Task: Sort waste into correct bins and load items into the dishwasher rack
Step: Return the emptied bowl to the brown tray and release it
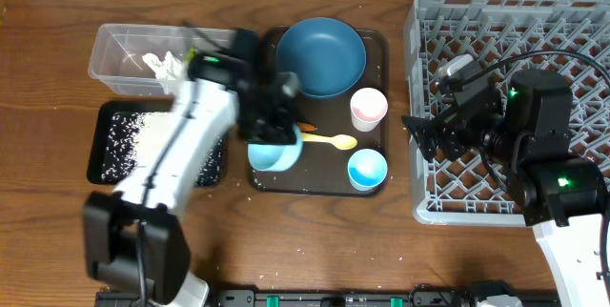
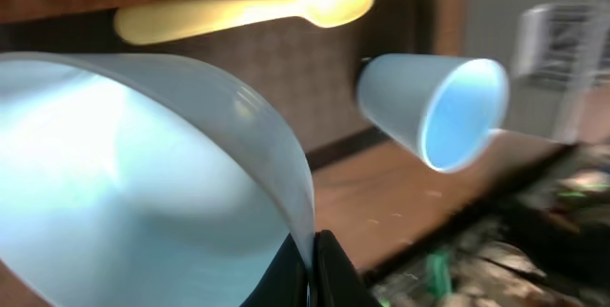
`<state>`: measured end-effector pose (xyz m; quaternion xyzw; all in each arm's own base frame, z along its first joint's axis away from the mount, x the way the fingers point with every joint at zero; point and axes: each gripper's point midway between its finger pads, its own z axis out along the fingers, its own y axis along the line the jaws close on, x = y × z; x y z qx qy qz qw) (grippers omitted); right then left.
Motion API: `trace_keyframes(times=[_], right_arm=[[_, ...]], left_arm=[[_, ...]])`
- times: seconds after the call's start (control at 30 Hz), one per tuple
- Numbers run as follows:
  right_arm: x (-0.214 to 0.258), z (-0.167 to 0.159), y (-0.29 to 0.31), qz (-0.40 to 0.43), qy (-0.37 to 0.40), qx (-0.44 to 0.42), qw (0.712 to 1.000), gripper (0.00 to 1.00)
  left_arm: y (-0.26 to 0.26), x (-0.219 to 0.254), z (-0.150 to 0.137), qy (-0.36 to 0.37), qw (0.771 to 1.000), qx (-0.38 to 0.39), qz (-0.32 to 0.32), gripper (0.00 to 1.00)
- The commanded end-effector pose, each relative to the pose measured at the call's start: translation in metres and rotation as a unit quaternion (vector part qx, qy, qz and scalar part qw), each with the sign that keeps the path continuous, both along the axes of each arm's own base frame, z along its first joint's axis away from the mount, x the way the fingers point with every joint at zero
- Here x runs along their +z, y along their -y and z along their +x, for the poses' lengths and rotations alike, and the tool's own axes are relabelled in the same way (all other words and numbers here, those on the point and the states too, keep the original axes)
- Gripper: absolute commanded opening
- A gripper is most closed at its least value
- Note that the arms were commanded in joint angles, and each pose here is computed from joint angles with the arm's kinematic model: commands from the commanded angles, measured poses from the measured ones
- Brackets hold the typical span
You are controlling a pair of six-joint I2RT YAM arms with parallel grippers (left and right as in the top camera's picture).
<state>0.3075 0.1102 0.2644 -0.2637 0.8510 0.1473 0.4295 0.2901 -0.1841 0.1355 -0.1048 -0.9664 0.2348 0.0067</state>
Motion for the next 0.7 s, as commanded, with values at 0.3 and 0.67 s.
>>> trace_keyframes(times=[0.3,0.67], right_arm=[[0.009,0.002,0.003,0.006,0.006,-0.008,1.000,0.98],[0.009,0.002,0.003,0.006,0.006,-0.007,1.000,0.98]], left_arm=[[0.027,-0.069,-0.003,0.032,0.980,-0.003,0.196,0.06],[0.049,-0.081,-0.022,0.018,0.979,-0.016,0.204,0.11]])
